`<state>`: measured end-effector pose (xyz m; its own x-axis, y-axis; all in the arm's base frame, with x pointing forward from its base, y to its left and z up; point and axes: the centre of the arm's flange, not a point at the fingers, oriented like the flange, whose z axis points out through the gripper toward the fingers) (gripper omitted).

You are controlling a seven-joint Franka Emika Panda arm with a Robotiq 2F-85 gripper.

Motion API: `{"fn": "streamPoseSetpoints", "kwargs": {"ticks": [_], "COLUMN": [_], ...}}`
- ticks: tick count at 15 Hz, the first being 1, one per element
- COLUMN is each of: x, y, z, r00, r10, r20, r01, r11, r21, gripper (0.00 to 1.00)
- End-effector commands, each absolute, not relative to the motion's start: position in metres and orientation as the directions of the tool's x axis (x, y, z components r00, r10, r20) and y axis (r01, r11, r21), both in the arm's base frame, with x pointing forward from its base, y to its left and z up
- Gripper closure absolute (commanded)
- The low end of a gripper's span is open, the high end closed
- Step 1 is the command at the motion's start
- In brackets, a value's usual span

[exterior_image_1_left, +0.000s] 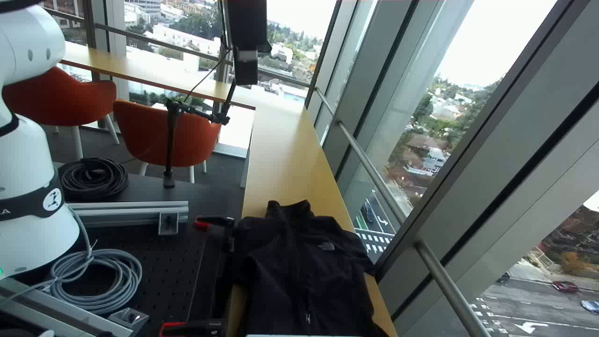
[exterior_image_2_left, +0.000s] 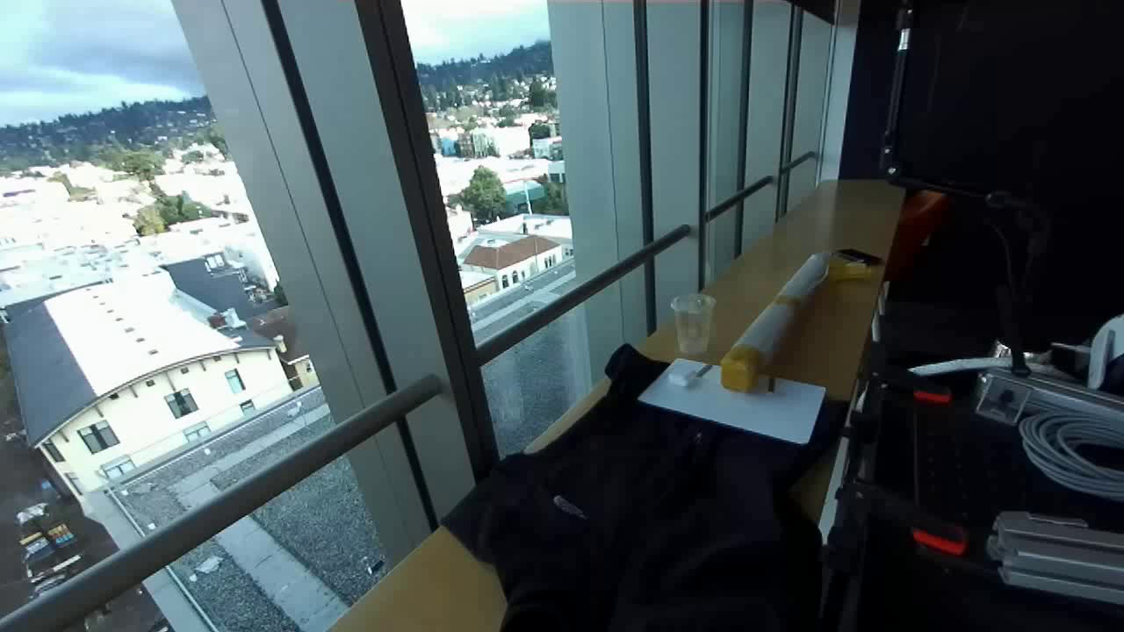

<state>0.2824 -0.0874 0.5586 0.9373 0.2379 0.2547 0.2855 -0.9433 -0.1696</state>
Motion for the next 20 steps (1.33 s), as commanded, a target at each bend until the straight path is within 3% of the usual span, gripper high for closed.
{"fn": "streamPoseSetpoints", "kwargs": {"ticks": [1,10,20], "x": [0.282,0.297,0.385], "y": [-0.087,-0.071,-0.105], "z": [0.559,0.528,0.392], "r00": [0.937,0.932,0.92], "r10": [0.238,0.248,0.271], "r20": [0.256,0.264,0.282], "r01": [0.285,0.296,0.291], "r11": [-0.943,-0.942,-0.956], "r21": [-0.169,-0.16,-0.027], "gripper": [0.0,0.0,0.0]}}
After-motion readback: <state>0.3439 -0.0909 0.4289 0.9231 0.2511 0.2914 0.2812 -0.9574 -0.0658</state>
